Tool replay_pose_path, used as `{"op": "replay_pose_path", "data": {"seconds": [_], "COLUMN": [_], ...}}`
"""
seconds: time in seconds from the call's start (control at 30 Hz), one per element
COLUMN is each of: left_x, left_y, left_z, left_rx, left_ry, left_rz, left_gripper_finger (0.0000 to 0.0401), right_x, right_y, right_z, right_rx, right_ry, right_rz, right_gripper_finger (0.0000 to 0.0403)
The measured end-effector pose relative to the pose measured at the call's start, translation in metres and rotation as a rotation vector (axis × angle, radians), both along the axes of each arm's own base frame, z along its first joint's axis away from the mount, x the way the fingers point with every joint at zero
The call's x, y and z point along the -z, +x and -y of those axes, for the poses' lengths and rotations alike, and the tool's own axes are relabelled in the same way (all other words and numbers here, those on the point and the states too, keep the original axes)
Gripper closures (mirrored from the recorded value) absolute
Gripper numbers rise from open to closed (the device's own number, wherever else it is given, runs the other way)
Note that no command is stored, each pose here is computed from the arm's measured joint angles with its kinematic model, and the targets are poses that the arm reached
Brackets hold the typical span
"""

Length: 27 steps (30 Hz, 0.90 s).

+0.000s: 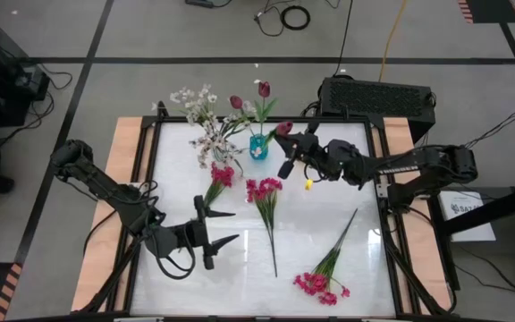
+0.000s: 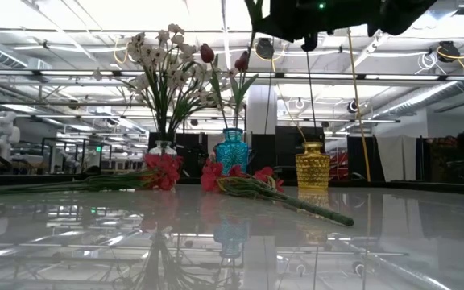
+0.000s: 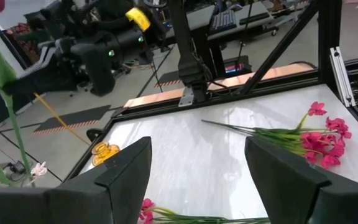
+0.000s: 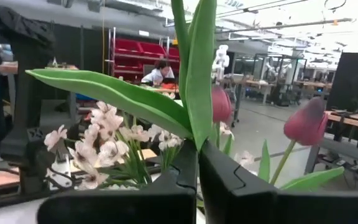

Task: Sort flowers into vase by color
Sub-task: Put the red tulip into the blue vase

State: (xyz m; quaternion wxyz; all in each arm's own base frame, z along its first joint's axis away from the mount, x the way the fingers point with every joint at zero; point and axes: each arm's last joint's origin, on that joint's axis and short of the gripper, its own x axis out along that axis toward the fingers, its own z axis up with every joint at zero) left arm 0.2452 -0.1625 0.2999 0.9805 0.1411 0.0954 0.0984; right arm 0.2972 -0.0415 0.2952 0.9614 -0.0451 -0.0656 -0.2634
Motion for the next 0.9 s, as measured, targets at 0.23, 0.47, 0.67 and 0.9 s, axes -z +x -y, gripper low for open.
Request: {"op": "replay_pose_path", "data": {"seconds": [0.23,0.47,0.67,0.9], "left_x": [0.000,0.000,0.000,0.001], "left_y": [0.000,0.000,0.000,0.000], "left_z": [0.000,0.000,0.000,0.000], "left_rx": [0.000,0.000,0.001,0.001], "left_ry": [0.000,0.000,0.000,0.003], "left_rz": [0.000,0.000,0.000,-0.004], "left_gripper_finger": [0.0136,0.0136,0.0136,0.0136], "right_x": [0.004,0.007,0.012,0.026], "right_y": [0.002,0.002,0.005,0.014], "right_z": [0.004,0.011,0.013,0.015], "right_rx": [-0.001,0.022,0.025,0.024], "right_ry": [0.006,0.008,0.023,0.045], "right_rz": [-0.016,-0.037,-0.049,-0.074], "right_gripper_finger": [0.0403,0.0403,0.0403,0.0403]}}
